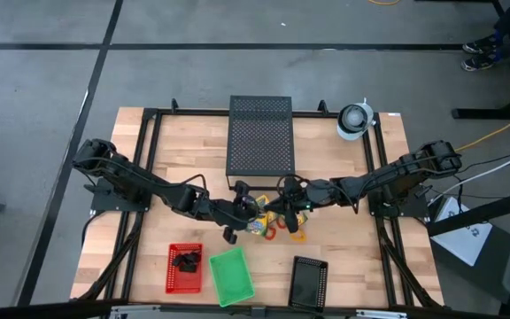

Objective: Pick & Place Office Desk Supplies
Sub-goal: Put the crayon box into the green bin

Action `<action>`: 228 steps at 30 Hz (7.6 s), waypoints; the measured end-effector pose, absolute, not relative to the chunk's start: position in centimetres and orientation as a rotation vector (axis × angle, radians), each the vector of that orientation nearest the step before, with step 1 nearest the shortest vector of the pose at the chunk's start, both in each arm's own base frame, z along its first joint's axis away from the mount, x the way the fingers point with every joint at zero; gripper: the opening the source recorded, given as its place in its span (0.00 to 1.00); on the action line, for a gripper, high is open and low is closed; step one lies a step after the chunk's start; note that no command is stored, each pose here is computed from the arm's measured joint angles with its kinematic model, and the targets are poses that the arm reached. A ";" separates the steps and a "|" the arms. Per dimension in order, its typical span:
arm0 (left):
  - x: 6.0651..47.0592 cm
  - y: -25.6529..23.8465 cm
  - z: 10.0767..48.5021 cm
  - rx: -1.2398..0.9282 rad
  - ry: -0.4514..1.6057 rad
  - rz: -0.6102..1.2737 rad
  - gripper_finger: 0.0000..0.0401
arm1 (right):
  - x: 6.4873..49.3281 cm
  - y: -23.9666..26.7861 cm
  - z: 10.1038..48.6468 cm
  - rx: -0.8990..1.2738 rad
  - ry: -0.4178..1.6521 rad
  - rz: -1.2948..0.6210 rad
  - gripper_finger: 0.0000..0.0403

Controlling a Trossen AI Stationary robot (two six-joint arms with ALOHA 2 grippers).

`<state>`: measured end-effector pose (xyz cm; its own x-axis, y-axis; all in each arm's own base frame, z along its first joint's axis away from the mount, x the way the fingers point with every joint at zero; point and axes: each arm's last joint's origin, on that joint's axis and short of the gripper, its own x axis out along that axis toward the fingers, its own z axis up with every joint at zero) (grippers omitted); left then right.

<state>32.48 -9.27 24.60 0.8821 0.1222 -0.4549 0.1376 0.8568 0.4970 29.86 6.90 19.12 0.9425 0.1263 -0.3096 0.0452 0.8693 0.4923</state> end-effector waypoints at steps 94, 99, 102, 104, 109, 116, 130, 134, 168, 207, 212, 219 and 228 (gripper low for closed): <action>28.0 -8.8 28.6 0.134 0.038 -0.442 0.40 | 28.8 14.9 29.3 0.224 0.174 0.183 0.00; 28.0 -8.8 28.4 0.138 0.053 -0.438 0.49 | 28.7 14.9 29.3 0.218 0.171 0.184 0.00; 28.1 -8.6 28.1 0.147 0.089 -0.355 0.54 | 28.8 14.9 29.4 0.220 0.162 0.180 0.00; 28.2 -8.5 28.0 0.156 0.097 -0.316 0.57 | 28.8 14.9 29.5 0.222 0.149 0.179 0.00; 28.2 -8.4 28.1 0.160 0.083 -0.296 0.58 | 28.8 14.8 29.7 0.215 0.130 0.181 0.00; 28.2 -8.4 28.1 0.193 0.080 -0.292 0.56 | 28.8 14.9 29.8 0.216 0.125 0.188 0.00; 28.2 -8.5 28.2 0.190 0.063 -0.330 0.51 | 29.2 14.3 30.3 0.211 0.077 0.225 0.00; 28.2 -8.6 28.5 0.190 0.034 -0.351 0.52 | 29.3 14.2 30.4 0.211 0.068 0.246 0.00; 26.1 -8.5 27.1 0.161 0.332 -0.404 0.05 | 29.1 14.6 30.2 0.116 0.073 0.287 0.29; 25.6 -18.5 27.9 0.849 1.057 -0.792 0.05 | 28.0 17.5 30.0 0.306 -0.017 0.000 0.49; 26.4 -19.2 30.0 0.870 0.971 -0.802 0.05 | 28.0 17.6 29.9 0.266 -0.014 -0.001 0.49; 28.2 -20.1 29.6 0.899 0.953 -0.807 0.05 | 28.0 17.6 29.9 0.228 -0.011 -0.001 0.49; 30.8 -22.3 26.5 0.964 1.022 -0.844 0.05 | 28.0 17.6 29.7 0.215 0.007 0.000 0.49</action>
